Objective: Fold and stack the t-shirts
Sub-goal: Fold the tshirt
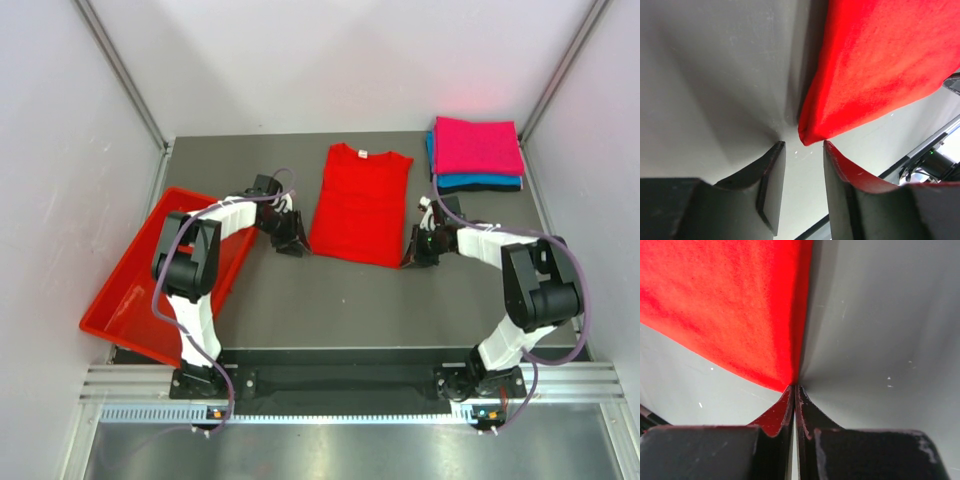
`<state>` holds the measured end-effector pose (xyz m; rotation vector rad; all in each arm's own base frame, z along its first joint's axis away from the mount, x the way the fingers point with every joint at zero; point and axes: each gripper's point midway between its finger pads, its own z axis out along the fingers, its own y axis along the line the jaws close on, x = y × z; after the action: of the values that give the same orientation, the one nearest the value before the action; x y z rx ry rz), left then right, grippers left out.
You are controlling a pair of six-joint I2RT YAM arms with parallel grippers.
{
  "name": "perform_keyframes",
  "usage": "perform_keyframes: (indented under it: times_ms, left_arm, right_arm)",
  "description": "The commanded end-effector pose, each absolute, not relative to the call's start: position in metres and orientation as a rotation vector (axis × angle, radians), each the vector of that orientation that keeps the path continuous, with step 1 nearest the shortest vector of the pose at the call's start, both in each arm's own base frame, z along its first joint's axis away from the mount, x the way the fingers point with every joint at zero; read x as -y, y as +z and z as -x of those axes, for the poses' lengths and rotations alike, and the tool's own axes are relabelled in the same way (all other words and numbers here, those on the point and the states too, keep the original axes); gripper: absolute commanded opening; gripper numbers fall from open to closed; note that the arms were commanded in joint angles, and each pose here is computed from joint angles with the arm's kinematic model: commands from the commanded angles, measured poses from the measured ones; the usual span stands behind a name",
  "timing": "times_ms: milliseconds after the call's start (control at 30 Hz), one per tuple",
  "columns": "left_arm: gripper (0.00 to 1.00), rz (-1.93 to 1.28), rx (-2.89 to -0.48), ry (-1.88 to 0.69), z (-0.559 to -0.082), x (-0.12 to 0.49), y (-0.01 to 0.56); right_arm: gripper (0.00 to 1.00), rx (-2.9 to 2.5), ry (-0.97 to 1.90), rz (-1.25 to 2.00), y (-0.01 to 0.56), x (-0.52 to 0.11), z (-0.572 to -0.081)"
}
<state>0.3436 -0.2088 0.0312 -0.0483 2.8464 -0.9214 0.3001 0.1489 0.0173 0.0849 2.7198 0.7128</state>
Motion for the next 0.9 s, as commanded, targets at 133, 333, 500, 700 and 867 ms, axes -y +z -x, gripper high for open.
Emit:
perform_keyframes:
  times_ms: [133, 333, 500, 700, 867]
  left_arm:
    - [0.43, 0.068, -2.744, -0.972, -0.359, 0.216, 0.053]
    - [0.42, 0.073, -2.747, -1.015, -0.357, 0.221, 0.048]
    - [0.42, 0.084, -2.748, -1.021, -0.355, 0.220, 0.046]
    - [0.43, 0.092, -2.701, -1.024, -0.358, 0.221, 0.065]
    - [0.44, 0.142, -2.690, -1.008, -0.365, 0.220, 0.070]
  right_arm:
    - [0.00, -2.781, 0.493, -0.075, 0.003, -0.120, -0.288]
    - [0.00, -2.777, 0.469, -0.072, 0.005, -0.114, -0.285]
    - [0.00, -2.776, 0.474, -0.068, 0.005, -0.113, -0.285]
    - [0.09, -2.732, 0.542, -0.071, 0.018, -0.122, -0.290]
    - [0.29, -2.633, 0.638, -0.112, 0.044, -0.134, -0.299]
